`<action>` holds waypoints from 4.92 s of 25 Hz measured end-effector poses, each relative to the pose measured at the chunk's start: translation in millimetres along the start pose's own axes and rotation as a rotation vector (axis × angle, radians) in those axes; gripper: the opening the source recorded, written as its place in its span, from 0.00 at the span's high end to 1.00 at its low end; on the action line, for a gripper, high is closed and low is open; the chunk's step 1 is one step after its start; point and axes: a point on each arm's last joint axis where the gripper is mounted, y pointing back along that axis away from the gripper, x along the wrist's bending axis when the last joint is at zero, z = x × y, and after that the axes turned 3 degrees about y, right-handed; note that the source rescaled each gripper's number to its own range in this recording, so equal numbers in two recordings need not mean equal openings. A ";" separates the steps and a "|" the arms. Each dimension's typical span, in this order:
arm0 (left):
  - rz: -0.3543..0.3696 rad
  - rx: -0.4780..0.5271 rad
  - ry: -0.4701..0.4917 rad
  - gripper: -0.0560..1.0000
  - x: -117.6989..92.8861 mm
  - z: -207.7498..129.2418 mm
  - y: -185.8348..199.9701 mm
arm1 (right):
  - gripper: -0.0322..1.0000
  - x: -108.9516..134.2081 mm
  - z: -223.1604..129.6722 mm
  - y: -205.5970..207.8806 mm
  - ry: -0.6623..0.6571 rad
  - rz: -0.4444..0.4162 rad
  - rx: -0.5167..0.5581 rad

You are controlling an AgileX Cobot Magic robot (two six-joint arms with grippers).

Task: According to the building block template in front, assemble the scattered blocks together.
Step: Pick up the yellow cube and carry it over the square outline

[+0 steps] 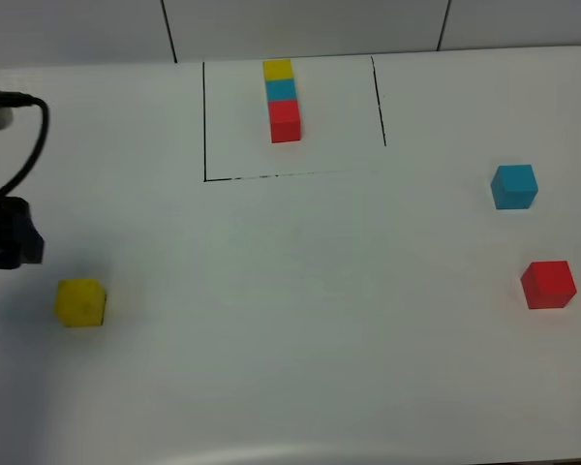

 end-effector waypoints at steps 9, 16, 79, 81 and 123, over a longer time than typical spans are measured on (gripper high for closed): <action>0.025 0.244 0.086 0.01 -3.3 11.7 -75.2 | 0.22 0.0 0.0 0.0 0.000 0.000 0.000; 0.027 0.289 0.057 0.01 -20.4 16.1 -120.5 | 0.24 0.0 0.0 0.0 0.000 0.000 0.000; 0.002 0.304 -0.856 0.93 -182.9 109.2 -120.3 | 0.26 0.0 0.0 0.0 0.000 0.000 0.000; -0.006 0.314 -0.921 0.93 -193.4 110.5 -125.9 | 0.26 0.0 0.0 0.0 0.000 0.000 0.000; -0.064 0.352 -1.338 0.94 -254.4 95.5 -202.7 | 0.26 0.0 0.0 0.0 0.000 0.000 0.000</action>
